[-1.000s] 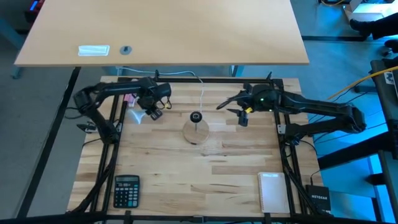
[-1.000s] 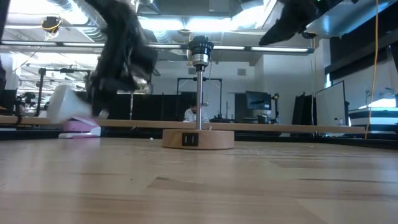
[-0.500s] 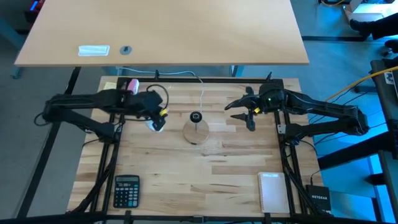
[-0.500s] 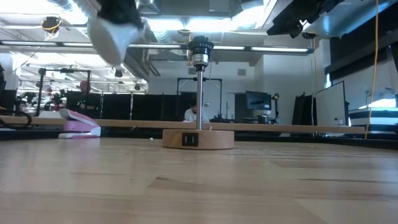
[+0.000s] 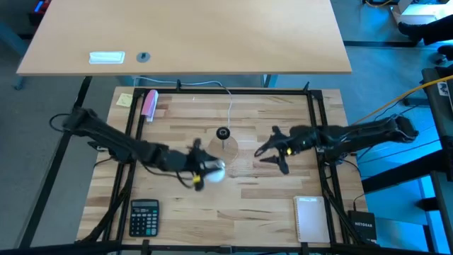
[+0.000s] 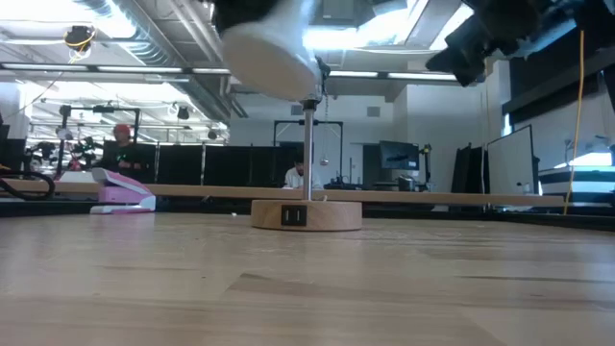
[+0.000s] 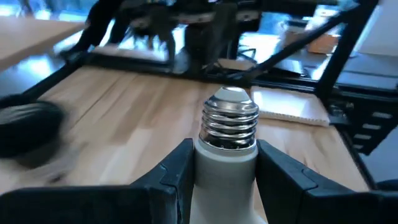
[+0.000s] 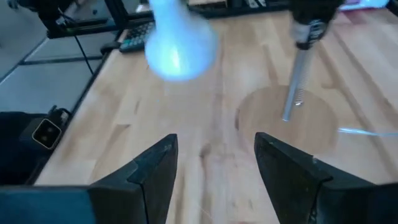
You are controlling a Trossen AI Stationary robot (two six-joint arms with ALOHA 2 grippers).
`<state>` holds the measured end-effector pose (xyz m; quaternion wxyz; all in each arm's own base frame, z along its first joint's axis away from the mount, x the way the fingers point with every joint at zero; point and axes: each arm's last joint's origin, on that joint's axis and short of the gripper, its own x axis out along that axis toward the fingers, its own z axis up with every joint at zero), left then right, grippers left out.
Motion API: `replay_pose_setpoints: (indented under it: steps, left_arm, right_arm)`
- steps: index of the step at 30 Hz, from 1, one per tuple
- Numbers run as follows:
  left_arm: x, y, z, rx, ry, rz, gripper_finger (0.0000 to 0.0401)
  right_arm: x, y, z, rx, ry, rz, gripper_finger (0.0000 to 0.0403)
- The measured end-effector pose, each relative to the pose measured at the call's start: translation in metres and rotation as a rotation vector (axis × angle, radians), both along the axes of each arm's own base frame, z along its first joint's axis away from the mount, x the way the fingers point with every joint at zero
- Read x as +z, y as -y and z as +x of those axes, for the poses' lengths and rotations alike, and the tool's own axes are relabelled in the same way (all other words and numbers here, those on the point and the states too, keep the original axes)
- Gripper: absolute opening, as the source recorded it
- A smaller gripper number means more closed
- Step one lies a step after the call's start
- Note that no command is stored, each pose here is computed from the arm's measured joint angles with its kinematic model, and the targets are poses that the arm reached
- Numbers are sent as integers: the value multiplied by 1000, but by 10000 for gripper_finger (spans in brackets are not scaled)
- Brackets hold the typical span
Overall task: Screw lightbulb
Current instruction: Insert the white lightbulb into the lamp
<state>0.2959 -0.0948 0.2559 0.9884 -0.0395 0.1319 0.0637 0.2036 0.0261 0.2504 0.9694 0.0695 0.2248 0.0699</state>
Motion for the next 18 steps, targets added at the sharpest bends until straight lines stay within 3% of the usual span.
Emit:
replay_pose_setpoints:
  steps: [5, 10, 18]
  left_arm:
    - [-48, 22, 34, -55, 54, 111, 122]
    - [-86, 29, 53, -65, 137, 149, 122]
    - [-115, 22, 62, -42, 110, 142, 130]
  right_arm:
    - [-26, -14, -5, -26, 60, 16, 218]
    - [-42, -20, -11, -29, 66, 89, 218]
    - [-57, -21, -9, -44, 12, 131, 218]
